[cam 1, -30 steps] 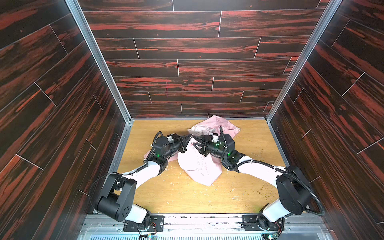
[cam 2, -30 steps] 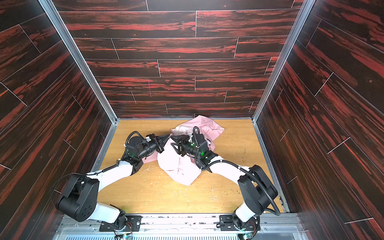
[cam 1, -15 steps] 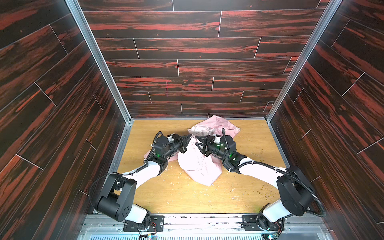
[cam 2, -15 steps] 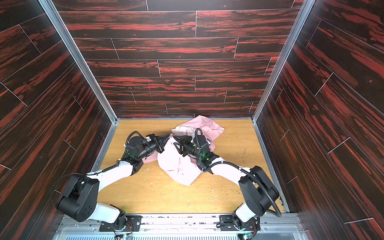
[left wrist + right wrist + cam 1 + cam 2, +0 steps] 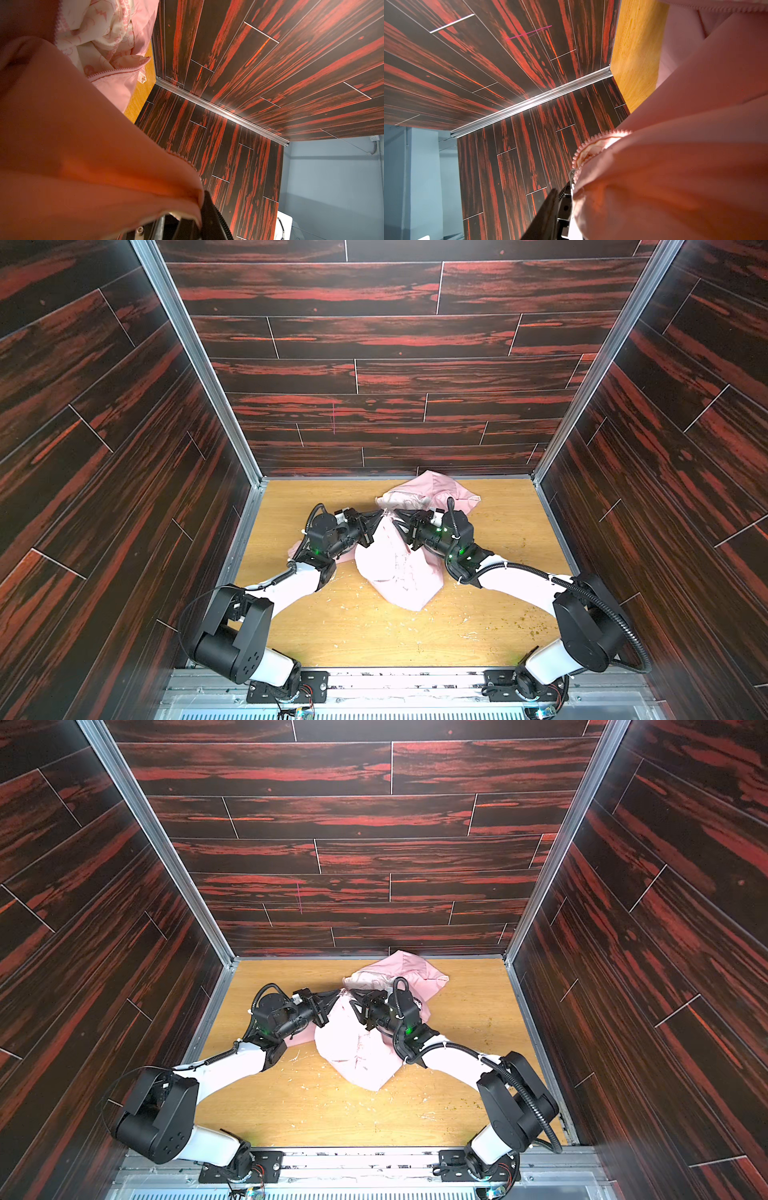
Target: Zip up the jacket
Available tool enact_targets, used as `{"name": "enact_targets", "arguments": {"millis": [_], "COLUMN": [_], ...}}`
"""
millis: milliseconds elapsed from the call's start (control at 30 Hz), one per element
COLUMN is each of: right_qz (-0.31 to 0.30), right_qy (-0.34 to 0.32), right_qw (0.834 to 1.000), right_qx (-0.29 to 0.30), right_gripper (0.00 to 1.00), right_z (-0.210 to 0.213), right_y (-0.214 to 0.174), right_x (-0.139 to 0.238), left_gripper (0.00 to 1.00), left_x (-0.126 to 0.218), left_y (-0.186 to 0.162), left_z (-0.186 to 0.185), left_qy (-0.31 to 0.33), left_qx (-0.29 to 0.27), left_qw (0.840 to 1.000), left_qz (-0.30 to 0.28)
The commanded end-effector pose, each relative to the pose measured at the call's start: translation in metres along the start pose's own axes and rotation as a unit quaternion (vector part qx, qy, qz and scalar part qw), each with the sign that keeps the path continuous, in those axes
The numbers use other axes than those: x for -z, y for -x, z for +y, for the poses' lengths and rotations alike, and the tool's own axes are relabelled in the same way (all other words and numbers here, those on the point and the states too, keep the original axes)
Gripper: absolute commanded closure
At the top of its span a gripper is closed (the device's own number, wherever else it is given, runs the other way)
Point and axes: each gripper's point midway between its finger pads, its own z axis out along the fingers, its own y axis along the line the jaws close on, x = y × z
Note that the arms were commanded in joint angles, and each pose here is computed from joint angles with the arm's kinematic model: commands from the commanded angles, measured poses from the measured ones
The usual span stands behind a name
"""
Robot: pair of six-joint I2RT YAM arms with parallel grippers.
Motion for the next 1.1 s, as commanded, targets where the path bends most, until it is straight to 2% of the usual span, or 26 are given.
{"name": "enact_targets", "arguments": {"millis": [0, 667, 1067], "right_qz": [0.002, 0.010, 0.014], "right_qy": [0.022, 0.007, 0.007], "right_qw": [1.000, 1.000, 1.000], "right_qx": [-0.006, -0.024, -0.025], "right_gripper": [0.61, 0.60, 0.55], "right_z": [0.013, -0.003, -0.002], "right_y": [0.000, 0.004, 0.003], "right_x": [-0.006, -0.007, -0.008], "left_gripper": [1.00, 1.00, 1.00], "left_x": [0.007, 0.011, 0.012], "left_y": [-0.018, -0.022, -0.023], "left_z": [-0.020, -0.027, -0.029], "left_qy": [-0.029, -0.038, -0.039], "left_qx": [-0.020, -0.030, -0.035], "left_qw": [0.999, 0.999, 0.998], "left_qz": [0.024, 0.021, 0.021]}}
